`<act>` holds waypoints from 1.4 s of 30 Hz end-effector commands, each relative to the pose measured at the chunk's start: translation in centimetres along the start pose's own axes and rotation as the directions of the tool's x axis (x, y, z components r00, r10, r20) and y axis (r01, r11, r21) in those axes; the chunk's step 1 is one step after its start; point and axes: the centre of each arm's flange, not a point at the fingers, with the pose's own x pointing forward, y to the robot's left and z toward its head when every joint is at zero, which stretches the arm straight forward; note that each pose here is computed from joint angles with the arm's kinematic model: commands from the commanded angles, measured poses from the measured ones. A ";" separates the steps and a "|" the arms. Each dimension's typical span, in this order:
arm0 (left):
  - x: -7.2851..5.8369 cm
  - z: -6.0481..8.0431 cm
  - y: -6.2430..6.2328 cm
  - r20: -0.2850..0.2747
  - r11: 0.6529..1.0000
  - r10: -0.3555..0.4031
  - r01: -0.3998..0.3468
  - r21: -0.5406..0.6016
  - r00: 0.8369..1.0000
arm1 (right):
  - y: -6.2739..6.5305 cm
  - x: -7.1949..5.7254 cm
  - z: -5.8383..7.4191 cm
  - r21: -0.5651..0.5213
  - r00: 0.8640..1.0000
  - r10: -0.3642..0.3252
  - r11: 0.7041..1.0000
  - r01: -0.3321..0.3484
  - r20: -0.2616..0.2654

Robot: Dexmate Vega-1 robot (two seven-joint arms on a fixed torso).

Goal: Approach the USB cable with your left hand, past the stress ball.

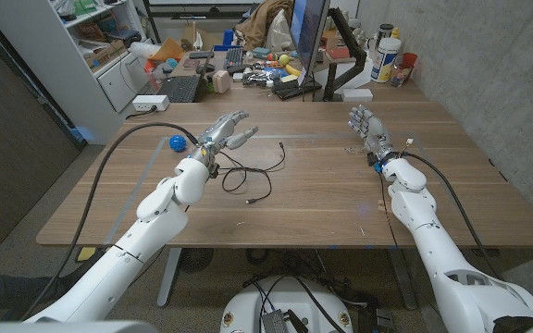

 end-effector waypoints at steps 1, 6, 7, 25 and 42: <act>0.2 -0.4 -0.7 -0.020 1.000 -0.014 0.014 0.003 1.000 | -0.1 0.2 0.0 -0.003 1.000 -0.001 1.000 0.001 0.004; 0.2 -0.5 -1.0 -0.024 1.000 -0.022 0.022 0.007 0.999 | -0.1 0.3 0.0 -0.003 1.000 -0.003 1.000 0.003 0.003; 0.2 -0.5 -1.0 -0.025 1.000 -0.023 0.023 0.007 0.999 | -0.1 0.3 0.0 -0.002 1.000 -0.004 1.000 0.004 0.003; 0.3 -0.5 -2.3 -0.053 0.999 -0.050 0.051 0.012 0.997 | -0.5 0.5 0.0 0.000 1.000 -0.003 1.000 0.003 0.006; 0.6 -0.8 -3.3 -0.060 0.997 -0.078 0.079 0.023 0.995 | -0.7 0.7 0.4 -0.007 1.000 0.000 1.000 0.000 0.011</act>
